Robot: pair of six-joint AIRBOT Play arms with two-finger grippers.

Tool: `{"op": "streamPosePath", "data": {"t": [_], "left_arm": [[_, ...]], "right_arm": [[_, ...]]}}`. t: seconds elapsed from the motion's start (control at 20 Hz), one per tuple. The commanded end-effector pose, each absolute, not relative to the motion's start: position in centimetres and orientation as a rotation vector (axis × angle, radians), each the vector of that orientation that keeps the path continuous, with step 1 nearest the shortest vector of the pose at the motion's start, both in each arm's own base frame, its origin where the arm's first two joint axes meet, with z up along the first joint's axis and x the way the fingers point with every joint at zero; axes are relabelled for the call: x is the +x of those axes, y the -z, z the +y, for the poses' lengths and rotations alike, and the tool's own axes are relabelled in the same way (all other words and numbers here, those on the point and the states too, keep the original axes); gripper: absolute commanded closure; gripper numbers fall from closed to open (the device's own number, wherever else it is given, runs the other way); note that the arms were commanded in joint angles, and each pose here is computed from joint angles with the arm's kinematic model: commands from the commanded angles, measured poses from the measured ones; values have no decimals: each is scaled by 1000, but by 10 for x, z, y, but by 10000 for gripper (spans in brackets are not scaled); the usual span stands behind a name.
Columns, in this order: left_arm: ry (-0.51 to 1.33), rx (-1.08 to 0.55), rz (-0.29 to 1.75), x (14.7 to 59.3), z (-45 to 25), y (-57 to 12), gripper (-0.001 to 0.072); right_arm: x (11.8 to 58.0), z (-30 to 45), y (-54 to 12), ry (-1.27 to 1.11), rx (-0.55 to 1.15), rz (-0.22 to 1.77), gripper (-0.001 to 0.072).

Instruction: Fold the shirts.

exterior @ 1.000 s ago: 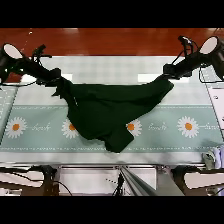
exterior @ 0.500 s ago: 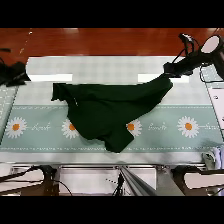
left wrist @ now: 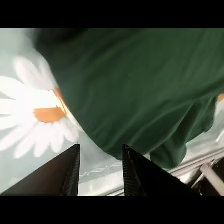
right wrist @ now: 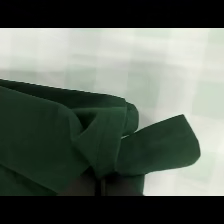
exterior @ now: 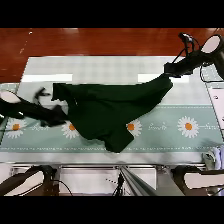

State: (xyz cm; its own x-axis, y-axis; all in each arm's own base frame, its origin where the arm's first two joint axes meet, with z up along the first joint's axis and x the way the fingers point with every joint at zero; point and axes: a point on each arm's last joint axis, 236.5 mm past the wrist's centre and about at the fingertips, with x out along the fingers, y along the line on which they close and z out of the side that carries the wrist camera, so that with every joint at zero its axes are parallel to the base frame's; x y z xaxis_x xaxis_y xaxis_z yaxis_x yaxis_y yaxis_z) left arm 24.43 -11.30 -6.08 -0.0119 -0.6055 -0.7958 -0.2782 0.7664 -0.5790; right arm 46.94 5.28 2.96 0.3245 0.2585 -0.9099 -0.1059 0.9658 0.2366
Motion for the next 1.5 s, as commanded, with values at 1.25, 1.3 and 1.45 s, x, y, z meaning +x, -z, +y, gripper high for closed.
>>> {"op": "streamPosePath", "data": {"t": [1.25, 1.3, 1.45], "left_arm": [[389, -693, 1684, 182, -152, 76, 225], [376, -707, 1678, 182, -152, 80, 225], [370, -789, 1652, 185, -163, 88, 224]], "right_arm": [[464, 53, -28, -270, 105, 1234, 689], [464, 53, -28, -271, 104, 1234, 689], [465, 53, -28, -273, 101, 1232, 689]]}}
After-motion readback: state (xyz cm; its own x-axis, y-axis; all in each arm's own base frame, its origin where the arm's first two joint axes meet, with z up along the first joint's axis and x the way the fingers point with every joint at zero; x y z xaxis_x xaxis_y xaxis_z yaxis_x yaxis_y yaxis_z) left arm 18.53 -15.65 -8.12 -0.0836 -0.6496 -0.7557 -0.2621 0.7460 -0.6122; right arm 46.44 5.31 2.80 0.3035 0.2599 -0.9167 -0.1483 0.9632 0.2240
